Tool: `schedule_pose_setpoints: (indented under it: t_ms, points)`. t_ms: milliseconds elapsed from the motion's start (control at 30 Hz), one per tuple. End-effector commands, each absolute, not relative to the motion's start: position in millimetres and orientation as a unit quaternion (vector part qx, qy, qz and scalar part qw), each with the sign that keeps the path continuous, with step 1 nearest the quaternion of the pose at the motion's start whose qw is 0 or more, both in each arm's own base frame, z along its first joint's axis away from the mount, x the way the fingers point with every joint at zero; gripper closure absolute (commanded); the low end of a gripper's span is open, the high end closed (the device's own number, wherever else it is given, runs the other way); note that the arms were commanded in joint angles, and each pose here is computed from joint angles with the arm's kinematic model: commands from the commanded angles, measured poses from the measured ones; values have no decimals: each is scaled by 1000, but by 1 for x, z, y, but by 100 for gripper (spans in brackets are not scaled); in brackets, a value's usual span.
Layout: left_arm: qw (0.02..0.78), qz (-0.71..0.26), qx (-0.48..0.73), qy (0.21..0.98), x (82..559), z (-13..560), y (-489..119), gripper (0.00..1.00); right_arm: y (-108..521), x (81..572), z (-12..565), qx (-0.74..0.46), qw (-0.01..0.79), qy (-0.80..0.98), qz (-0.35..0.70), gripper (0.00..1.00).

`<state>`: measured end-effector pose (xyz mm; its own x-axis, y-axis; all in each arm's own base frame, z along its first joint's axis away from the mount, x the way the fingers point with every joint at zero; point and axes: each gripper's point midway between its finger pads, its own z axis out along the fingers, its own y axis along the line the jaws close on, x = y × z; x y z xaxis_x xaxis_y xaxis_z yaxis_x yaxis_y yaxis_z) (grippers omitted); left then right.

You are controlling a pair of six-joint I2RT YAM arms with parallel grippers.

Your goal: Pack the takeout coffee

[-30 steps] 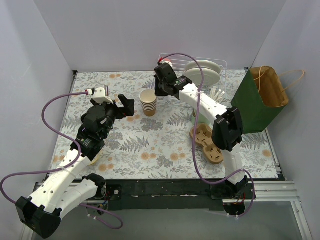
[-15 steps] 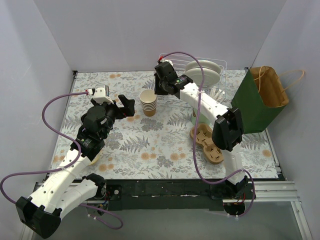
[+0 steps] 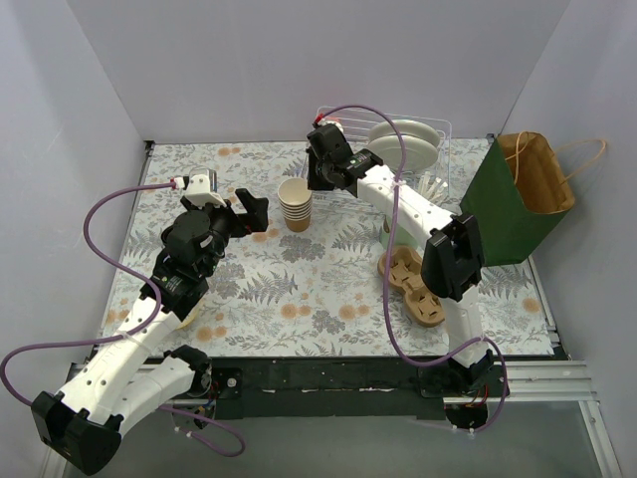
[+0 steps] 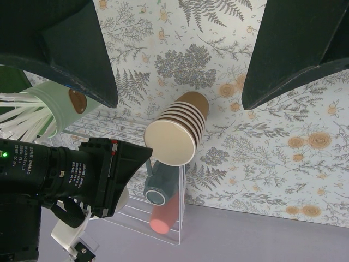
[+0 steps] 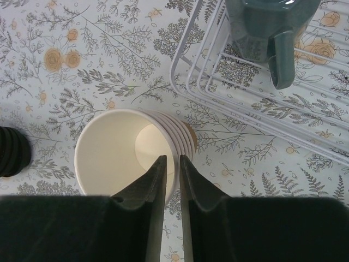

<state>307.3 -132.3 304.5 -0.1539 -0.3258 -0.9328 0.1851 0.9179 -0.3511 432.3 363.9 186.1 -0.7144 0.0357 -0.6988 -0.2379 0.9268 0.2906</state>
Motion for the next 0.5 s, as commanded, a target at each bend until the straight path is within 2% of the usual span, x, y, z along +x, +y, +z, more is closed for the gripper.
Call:
schedule_pose_setpoints:
  t_ms: [0,200,233,300,333,467]
  points:
    - [662,-201,-46,721,305,319,-131,2,369,439,195,-53,385,901,191,77]
    - [662,-199,-46,721,304,319,-130,2,371,437,192,-54,381,903,192,80]
    - [663,-200,-48,720,304,320,-129,2,370,437,192,-52,381,903,191,87]
    - [662,-199,-46,721,304,319,-130,2,370,437,194,-52,384,902,191,92]
    - [663,-199,-47,720,304,319,-129,2,370,437,195,-52,385,901,191,99]
    - [662,-198,-48,721,305,319,-129,2,370,437,206,-51,394,895,201,99]
